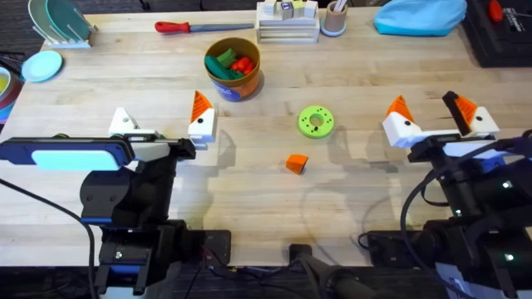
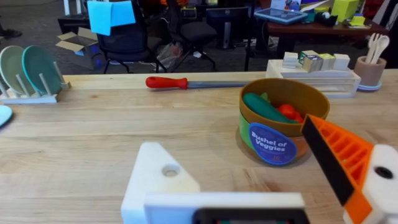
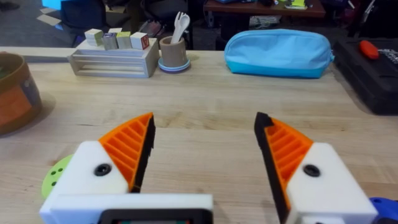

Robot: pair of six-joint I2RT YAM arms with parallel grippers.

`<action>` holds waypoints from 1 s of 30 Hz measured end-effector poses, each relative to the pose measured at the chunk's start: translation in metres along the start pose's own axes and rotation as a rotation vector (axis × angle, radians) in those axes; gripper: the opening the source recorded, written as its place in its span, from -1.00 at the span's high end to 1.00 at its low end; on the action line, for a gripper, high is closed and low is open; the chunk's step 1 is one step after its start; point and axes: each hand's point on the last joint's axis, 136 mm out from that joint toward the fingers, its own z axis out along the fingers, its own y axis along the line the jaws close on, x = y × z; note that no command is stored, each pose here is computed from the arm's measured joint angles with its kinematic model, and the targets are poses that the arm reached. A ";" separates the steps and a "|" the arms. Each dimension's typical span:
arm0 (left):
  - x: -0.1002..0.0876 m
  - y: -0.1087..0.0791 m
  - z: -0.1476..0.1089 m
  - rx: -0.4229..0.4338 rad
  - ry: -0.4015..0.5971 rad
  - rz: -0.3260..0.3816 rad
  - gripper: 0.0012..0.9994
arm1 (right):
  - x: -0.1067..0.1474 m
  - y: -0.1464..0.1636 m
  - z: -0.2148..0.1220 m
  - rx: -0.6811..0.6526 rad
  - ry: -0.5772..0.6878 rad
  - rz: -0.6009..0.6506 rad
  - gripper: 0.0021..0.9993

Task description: Pick up the gripper from the table and insert it into the empty holder that is missing its gripper. Then pick up a screw, insert it into the mounting hole, and use the screwdriver to tighten it. Finally, clean up the table by picking up the vegetable and placing it into the bucket.

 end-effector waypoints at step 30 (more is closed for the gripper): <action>-0.075 0.018 -0.031 -0.106 0.138 -0.022 -0.96 | -0.032 0.011 -0.024 -0.047 0.185 0.147 -0.87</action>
